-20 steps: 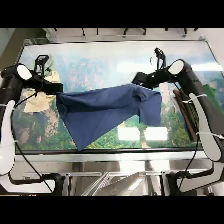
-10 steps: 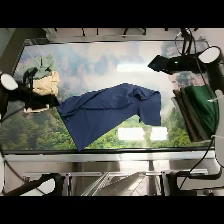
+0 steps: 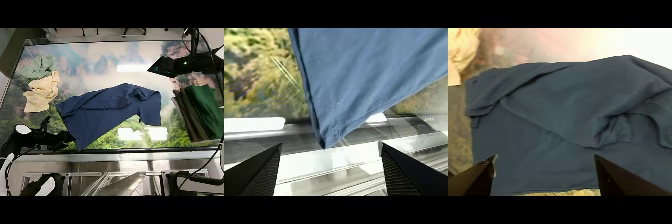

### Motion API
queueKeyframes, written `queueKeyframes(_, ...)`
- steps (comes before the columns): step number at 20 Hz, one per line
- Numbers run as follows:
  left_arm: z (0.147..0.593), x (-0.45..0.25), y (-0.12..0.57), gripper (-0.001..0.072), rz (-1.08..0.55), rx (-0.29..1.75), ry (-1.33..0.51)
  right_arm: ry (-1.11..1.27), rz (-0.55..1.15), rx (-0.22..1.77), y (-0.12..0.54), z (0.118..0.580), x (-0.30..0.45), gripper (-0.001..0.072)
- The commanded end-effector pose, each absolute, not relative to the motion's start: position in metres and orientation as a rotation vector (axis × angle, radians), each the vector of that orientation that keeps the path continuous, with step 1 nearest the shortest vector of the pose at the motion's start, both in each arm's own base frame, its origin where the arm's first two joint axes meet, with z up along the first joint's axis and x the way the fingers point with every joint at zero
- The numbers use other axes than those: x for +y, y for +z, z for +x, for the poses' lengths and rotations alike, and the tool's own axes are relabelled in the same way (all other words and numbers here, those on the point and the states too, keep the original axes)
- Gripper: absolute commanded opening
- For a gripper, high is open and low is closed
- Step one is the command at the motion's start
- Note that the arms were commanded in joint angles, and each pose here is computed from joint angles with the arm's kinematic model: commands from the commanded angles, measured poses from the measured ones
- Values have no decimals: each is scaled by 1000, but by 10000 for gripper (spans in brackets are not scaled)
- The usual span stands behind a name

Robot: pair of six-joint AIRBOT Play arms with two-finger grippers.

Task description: Fold the shirts.

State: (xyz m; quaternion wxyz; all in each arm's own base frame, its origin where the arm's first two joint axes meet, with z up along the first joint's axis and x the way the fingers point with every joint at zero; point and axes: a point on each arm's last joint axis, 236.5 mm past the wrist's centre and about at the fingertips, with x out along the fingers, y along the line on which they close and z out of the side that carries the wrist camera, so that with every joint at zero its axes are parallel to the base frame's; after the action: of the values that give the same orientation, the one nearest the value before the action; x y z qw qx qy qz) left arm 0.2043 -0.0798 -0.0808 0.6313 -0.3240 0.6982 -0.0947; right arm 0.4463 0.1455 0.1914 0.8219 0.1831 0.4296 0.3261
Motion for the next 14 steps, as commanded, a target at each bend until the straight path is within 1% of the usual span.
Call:
queueKeyframes(1, 208, -98, -102, 671, -855, 1602, -258, 751, 424, 901, 203, 440, 161, 705)
queueKeyframes(5, 204, -129, -119, 670, -912, 1675, -331, 760, 442, 899, 205, 439, 163, 705)
queueKeyframes(6, 206, -134, -121, 598, -920, 1678, -335, 758, 442, 899, 205, 440, 163, 705)
queueKeyframes(7, 207, -138, -123, 283, -919, 1676, -339, 754, 437, 901, 204, 440, 162, 705)
queueKeyframes(8, 210, -141, -121, 27, -896, 1665, -368, 740, 421, 909, 200, 440, 159, 705)
queueKeyframes(10, 220, -135, -102, 16, -831, 1642, -430, 646, 316, 980, 172, 439, 136, 705)
queueKeyframes(11, 225, -124, -88, 16, -789, 1627, -433, 572, 272, 1038, 151, 438, 119, 705)
queueKeyframes(12, 230, -106, -75, 16, -744, 1615, -402, 505, 244, 1097, 128, 435, 102, 705)
queueKeyframes(14, 233, -62, -60, 16, -633, 1595, -273, 442, 284, 1193, 92, 424, 87, 705)
